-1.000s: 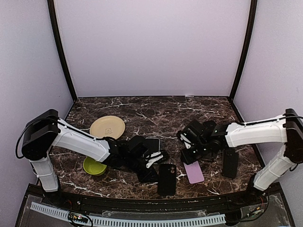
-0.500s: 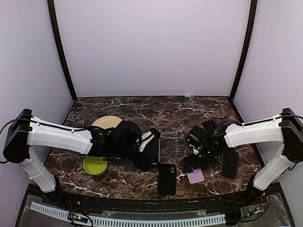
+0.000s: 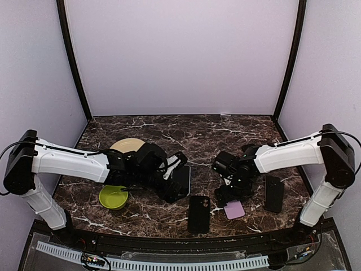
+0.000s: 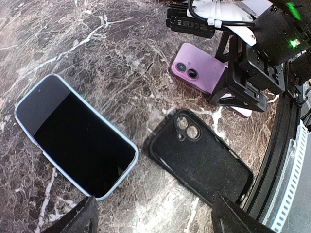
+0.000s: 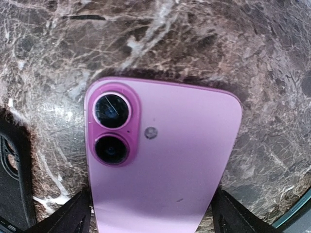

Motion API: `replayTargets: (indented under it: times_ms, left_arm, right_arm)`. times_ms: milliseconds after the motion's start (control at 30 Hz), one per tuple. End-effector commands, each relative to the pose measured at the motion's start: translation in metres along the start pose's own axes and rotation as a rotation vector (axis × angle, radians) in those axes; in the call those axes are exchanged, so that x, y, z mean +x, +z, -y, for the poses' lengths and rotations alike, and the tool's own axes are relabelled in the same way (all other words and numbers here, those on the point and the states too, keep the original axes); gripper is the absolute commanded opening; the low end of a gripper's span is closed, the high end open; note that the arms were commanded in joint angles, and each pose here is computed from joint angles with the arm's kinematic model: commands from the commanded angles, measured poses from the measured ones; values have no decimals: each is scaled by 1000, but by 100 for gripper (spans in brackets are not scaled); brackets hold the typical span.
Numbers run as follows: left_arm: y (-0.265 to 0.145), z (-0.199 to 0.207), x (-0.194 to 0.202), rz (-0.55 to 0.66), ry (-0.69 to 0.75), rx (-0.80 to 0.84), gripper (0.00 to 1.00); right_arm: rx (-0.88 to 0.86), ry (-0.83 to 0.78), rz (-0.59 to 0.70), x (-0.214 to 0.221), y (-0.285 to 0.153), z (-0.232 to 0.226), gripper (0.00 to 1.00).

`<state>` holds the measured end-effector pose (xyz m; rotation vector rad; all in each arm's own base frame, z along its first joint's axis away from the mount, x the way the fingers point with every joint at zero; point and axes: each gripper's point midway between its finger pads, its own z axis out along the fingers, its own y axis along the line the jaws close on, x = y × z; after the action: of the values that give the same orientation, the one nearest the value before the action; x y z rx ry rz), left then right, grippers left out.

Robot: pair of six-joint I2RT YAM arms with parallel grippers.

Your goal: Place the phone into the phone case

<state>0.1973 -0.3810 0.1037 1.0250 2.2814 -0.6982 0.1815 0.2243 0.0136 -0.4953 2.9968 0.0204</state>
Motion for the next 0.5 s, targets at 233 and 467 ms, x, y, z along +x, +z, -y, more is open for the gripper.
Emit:
replayTargets:
  times_ms: [233,467]
  left_arm:
    - [-7,-6,-2,-7,10,-22,82]
    - [-11,-7,-4,3,9,-26,83]
  right_arm:
    - [74,-27,-55,4,32,4,68]
    - [36,-38,55,-16,6,-2,56]
